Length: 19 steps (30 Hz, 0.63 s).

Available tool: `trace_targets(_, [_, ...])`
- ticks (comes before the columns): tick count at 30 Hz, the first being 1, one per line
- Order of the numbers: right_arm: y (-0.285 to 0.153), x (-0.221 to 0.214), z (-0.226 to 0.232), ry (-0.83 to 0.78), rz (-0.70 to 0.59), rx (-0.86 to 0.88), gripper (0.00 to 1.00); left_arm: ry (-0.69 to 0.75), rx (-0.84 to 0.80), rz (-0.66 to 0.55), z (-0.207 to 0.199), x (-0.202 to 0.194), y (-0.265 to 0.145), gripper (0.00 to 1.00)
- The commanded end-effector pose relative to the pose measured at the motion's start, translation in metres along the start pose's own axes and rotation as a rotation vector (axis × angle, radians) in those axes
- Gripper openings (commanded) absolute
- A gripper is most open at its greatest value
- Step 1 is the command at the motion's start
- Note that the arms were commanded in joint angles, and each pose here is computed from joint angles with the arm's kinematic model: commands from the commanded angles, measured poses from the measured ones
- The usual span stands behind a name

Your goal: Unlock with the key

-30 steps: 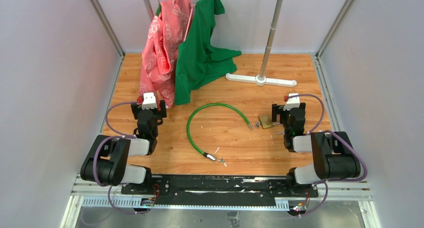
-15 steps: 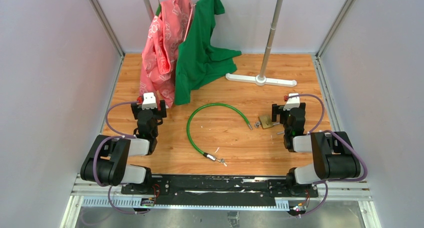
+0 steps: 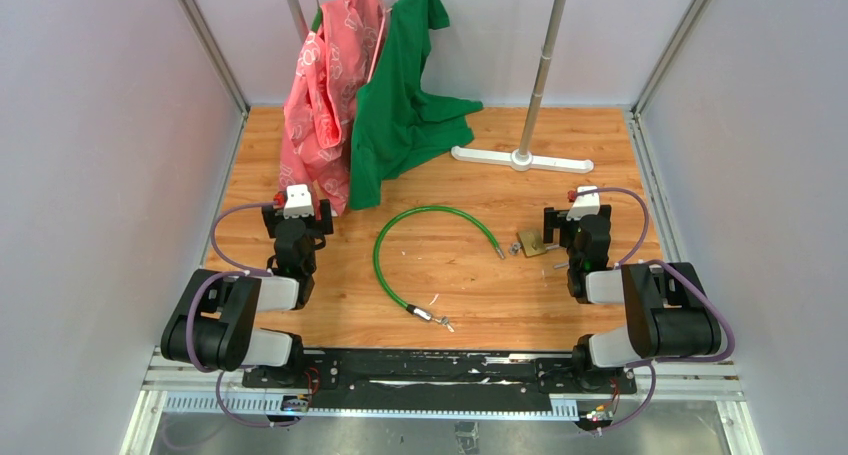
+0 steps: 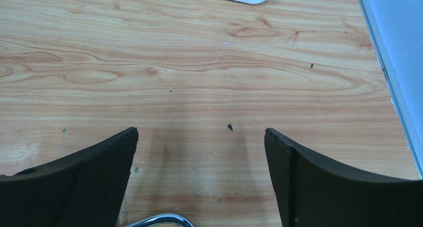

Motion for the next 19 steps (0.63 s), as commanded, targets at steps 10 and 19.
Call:
trace_targets(10, [0.0012, 0.0056, -0.0037, 0.009, -0.035, -0.012, 0.99, -0.011, 0.014, -0.027, 0.0023, 0.004, 0.0012, 1.0])
trace_targets(19, [0.0014, 0.0056, -0.0038, 0.011, -0.035, -0.014, 0.99, -0.011, 0.014, -0.026, 0.0024, 0.0039, 0.0012, 1.0])
Point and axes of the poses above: each gripper's point midway between its finger pads, its own y axis out along the fingers, its own z axis along the line the jaws close on, x = y × z, the point moved 10 cm from there along -y, back along the fingers, and after that the axes turned 4 degrees about y, right-handed, at the moved point
